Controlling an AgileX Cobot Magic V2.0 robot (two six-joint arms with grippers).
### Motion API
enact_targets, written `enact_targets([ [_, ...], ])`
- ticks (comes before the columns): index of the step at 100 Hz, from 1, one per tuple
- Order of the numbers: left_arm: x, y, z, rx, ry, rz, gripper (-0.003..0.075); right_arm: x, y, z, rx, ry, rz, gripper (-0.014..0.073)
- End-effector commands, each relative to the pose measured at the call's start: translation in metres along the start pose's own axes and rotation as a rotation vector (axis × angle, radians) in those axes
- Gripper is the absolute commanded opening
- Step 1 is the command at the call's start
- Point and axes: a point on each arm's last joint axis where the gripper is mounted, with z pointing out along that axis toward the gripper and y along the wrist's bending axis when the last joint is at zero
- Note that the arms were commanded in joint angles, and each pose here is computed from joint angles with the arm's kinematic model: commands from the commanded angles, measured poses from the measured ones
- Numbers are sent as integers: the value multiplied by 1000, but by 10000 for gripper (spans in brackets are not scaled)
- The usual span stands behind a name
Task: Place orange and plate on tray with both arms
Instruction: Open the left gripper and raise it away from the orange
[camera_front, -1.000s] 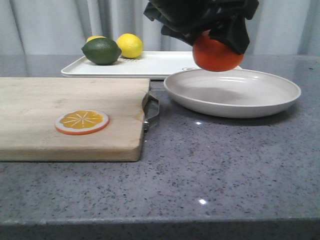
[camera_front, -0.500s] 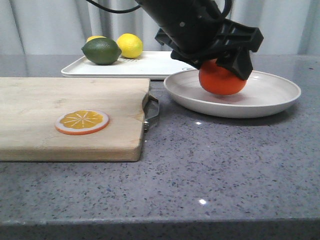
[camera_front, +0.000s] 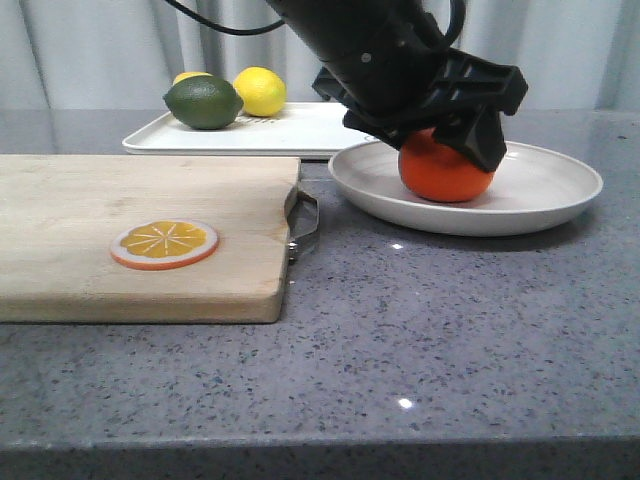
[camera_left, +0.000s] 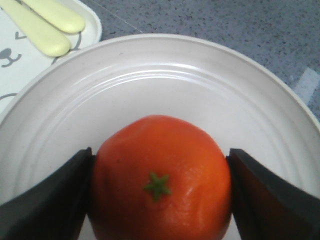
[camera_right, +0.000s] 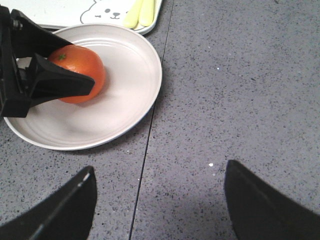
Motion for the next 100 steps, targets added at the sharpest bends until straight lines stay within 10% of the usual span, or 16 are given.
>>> enact_targets([
  [1, -21, -6, -20, 4, -92, 2, 369, -16, 1, -6, 1, -101, -1, 541],
  [21, -21, -8, -20, 10, -87, 5, 709, -16, 1, -6, 1, -101, -1, 541],
  [100, -47, -2, -174, -113, -415, 46, 691, -15, 1, -5, 1, -91, -1, 541],
])
